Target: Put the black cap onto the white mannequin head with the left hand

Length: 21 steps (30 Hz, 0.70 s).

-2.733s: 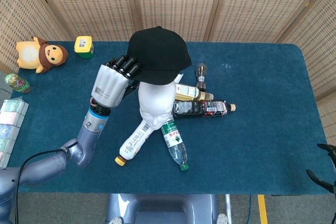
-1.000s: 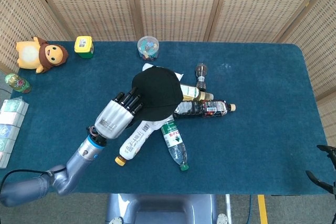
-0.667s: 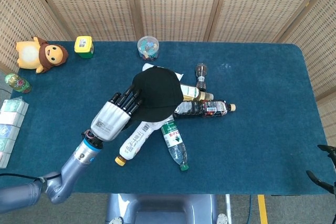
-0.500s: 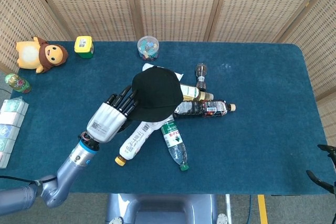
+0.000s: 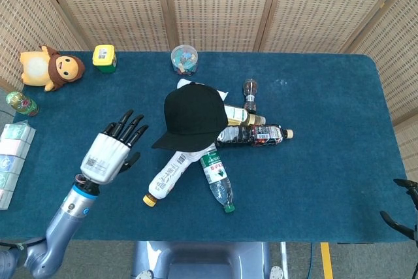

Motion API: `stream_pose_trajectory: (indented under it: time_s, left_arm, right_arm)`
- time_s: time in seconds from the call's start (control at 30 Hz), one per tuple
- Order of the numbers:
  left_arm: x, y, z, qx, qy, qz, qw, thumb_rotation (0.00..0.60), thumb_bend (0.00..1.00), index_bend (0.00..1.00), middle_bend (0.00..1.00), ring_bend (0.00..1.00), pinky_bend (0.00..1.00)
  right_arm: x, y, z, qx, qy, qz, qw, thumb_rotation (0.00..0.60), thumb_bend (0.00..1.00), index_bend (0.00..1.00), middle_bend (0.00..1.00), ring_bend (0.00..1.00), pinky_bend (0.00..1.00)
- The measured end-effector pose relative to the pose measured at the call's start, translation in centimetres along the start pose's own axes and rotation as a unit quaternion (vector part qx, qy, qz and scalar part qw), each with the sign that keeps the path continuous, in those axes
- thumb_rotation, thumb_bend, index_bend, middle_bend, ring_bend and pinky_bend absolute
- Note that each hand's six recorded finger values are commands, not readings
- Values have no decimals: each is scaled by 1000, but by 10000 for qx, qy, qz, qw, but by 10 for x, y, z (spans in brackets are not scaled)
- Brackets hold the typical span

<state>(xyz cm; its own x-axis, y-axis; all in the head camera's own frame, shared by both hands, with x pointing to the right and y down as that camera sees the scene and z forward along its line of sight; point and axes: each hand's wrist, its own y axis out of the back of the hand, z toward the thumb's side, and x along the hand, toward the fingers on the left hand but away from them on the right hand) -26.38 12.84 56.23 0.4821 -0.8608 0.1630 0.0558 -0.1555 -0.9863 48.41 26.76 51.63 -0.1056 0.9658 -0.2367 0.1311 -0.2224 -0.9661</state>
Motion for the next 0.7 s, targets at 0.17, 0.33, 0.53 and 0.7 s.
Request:
stream_pose_trajectory:
  time_s: [0.17, 0.33, 0.53, 0.7]
  left_arm:
    - [-28, -1, -22, -265, 500, -333, 9978, 600, 286, 214, 156, 66, 389]
    - [-64, -8, -37, -434, 993, -728, 9914, 600, 286, 292, 156, 66, 389]
    - [-112, -16, -55, -664, 1728, -967, 9779, 600, 286, 325, 156, 67, 389]
    - [-151, -15, -77, -807, 2466, -980, 9608, 600, 287, 352, 160, 99, 387]
  right_arm:
    - [-4, -2, 3, 9, 35, 50, 10000, 600, 114, 272, 356, 407, 410]
    - [-10, -5, 9, 40, 123, 115, 9998, 600, 114, 281, 356, 405, 402]
    - [-19, -12, 20, 68, 297, 257, 9992, 600, 114, 292, 356, 405, 400]
    - [-26, -17, 29, 95, 435, 365, 9983, 600, 114, 295, 356, 404, 400]
